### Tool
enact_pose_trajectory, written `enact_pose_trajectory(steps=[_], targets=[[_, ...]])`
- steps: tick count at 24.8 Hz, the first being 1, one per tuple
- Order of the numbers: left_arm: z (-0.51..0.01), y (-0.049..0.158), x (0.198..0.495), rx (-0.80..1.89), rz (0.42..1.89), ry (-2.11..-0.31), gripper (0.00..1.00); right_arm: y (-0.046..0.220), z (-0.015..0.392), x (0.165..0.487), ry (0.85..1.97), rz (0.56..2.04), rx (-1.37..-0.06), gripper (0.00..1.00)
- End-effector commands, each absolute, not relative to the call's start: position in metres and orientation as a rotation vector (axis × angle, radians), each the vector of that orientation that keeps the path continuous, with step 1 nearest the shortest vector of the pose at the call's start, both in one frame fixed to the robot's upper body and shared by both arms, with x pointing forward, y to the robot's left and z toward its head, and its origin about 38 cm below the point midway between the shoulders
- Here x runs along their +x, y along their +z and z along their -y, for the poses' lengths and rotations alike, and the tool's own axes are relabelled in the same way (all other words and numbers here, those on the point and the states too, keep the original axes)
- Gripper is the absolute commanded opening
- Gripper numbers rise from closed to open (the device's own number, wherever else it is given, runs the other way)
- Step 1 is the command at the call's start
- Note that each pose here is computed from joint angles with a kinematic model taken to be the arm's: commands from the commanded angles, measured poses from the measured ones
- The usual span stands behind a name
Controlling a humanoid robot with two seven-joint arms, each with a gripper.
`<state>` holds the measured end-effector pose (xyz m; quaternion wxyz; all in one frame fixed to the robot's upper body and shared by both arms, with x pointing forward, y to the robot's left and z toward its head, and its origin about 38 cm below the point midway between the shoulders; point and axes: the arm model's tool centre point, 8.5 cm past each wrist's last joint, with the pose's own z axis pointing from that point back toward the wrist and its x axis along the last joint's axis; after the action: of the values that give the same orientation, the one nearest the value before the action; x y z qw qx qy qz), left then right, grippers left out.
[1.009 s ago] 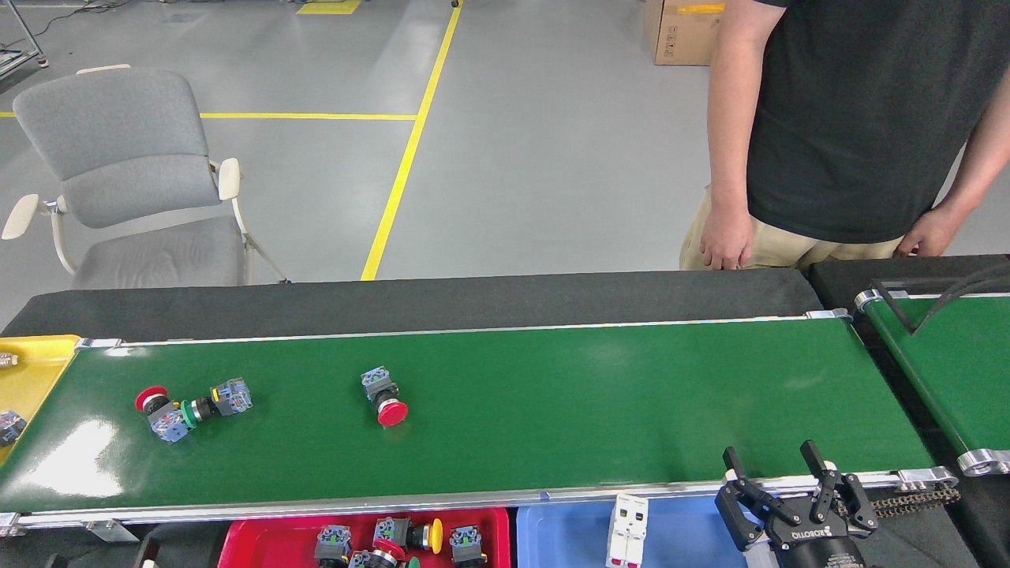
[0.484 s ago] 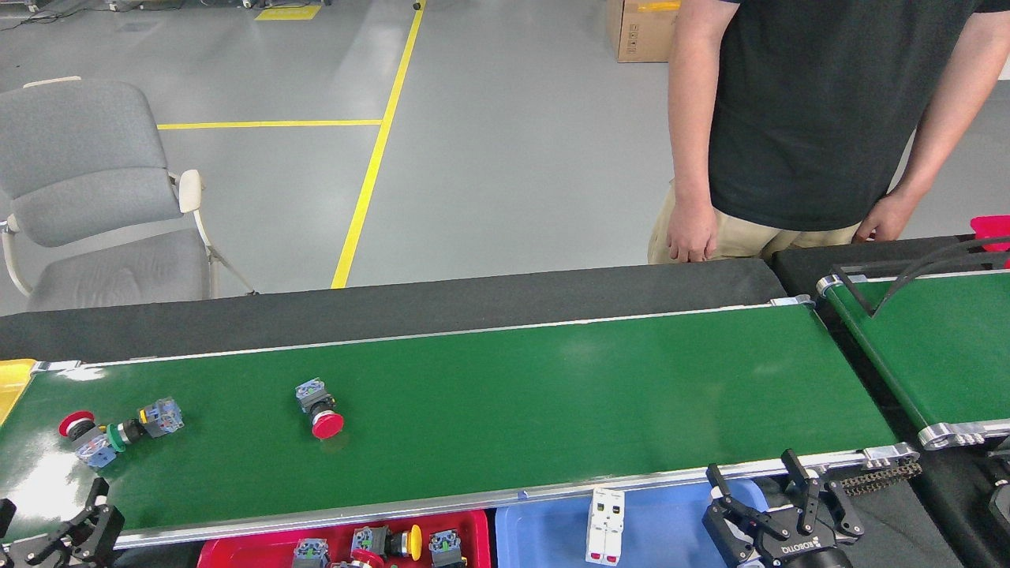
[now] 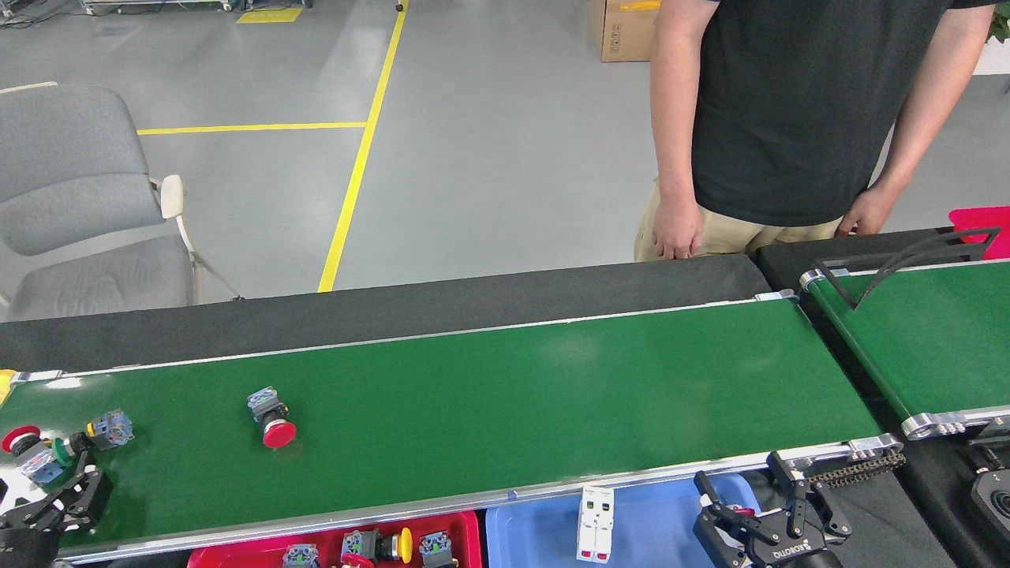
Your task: Pick switch part from conveyor to tray
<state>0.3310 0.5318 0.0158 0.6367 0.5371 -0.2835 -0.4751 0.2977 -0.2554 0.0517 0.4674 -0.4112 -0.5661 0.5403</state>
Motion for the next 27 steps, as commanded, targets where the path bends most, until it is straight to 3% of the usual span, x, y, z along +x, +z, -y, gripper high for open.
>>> enact_pose_trajectory(steps=[1,7,11,15,18,20,24,27], targets=[[-0.549,0.029,0.34,1.311,0.607,-1.075,0.94,0.06,0.257,0.305,1.328,1.411,-1.031,1.0],[-0.575,0.025,0.355,1.387,0.514,-1.038,0.76,0.055,0.253,0.308,1.359,1.432,-0.994,1.0],[-0.58,0.029,0.359,1.392,0.517,-1.02,0.57,0.056,0.253,0.309,1.357,1.436,-0.993,1.0],[-0.572,0.022,0.361,1.358,0.557,-1.036,0.32,0.056,0.252,0.309,1.358,1.441,-0.993,1.0],[-0.558,0.018,0.365,1.311,0.654,-1.066,0.27,0.055,0.252,0.308,1.355,1.439,-0.99,1.0],[-0.529,0.025,0.368,1.306,0.805,-1.138,0.26,0.055,0.251,0.307,1.35,1.433,-0.99,1.0],[-0.444,0.046,0.32,1.237,1.175,-1.398,0.26,0.054,0.253,0.306,1.342,1.426,-0.994,1.0],[-0.371,0.054,0.271,1.136,1.365,-1.509,0.29,0.053,0.254,0.306,1.34,1.422,-0.993,1.0]])
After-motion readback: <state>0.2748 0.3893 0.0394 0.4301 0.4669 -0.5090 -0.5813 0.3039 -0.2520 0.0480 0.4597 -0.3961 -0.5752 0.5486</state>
